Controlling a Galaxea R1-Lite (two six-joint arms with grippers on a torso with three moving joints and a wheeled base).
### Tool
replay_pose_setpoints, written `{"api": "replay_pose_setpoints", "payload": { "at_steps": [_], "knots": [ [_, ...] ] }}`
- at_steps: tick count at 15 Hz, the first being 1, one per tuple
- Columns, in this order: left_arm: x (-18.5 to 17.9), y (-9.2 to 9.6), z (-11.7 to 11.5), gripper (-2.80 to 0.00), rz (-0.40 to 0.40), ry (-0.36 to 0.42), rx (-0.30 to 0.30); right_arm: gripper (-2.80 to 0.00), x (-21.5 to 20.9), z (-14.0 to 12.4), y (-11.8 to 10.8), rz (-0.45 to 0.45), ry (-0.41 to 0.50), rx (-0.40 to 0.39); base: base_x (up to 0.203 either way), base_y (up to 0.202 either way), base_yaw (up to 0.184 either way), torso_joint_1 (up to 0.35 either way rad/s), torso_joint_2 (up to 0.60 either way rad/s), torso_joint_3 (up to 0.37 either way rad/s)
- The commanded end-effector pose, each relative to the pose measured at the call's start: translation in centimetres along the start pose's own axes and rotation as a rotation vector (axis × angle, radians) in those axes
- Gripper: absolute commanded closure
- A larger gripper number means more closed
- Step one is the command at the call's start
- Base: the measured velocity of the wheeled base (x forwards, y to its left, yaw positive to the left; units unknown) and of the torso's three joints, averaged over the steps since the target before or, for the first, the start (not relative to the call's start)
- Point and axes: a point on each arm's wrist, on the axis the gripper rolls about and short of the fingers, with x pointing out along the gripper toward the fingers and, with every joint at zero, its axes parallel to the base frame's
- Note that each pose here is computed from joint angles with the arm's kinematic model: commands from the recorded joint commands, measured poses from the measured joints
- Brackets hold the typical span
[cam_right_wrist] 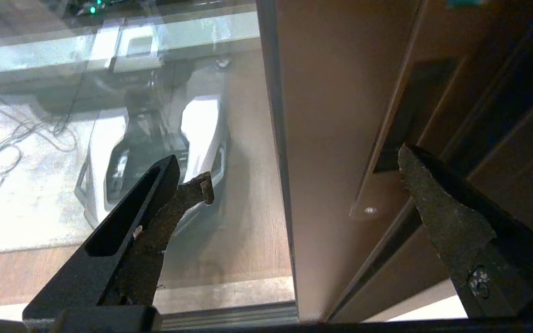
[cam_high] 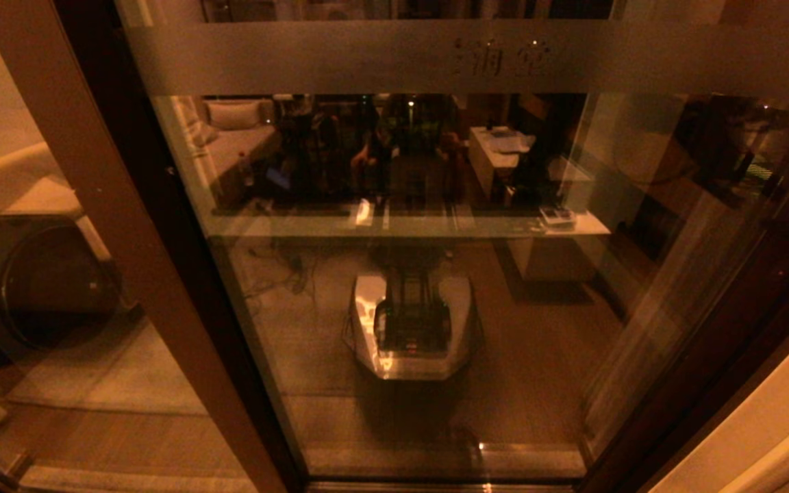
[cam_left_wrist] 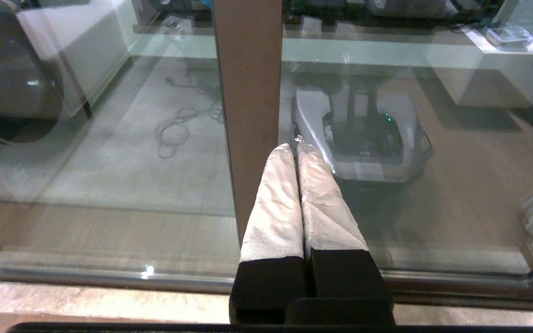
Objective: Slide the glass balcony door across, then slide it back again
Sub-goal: Open the slid door
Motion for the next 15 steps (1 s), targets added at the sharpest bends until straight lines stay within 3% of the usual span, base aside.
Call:
{"api": "replay_pose_setpoints", "payload": {
  "at_steps": [1, 15],
  "knots": [
    [0.0, 0.0, 0.0, 0.00, 0.000, 0.003, 0.000, -2.80, 0.4, 0.1, 0.0, 0.010, -0.003, -0.002, 0.000, 0.000, 0.000, 0.000, 0.00, 0.000],
    [0.0, 0.0, 0.0, 0.00, 0.000, 0.003, 0.000, -2.80, 2.0, -0.4, -0.7, 0.015, 0.007, 0.017, 0.000, 0.000, 0.000, 0.000, 0.00, 0.000]
  ]
}}
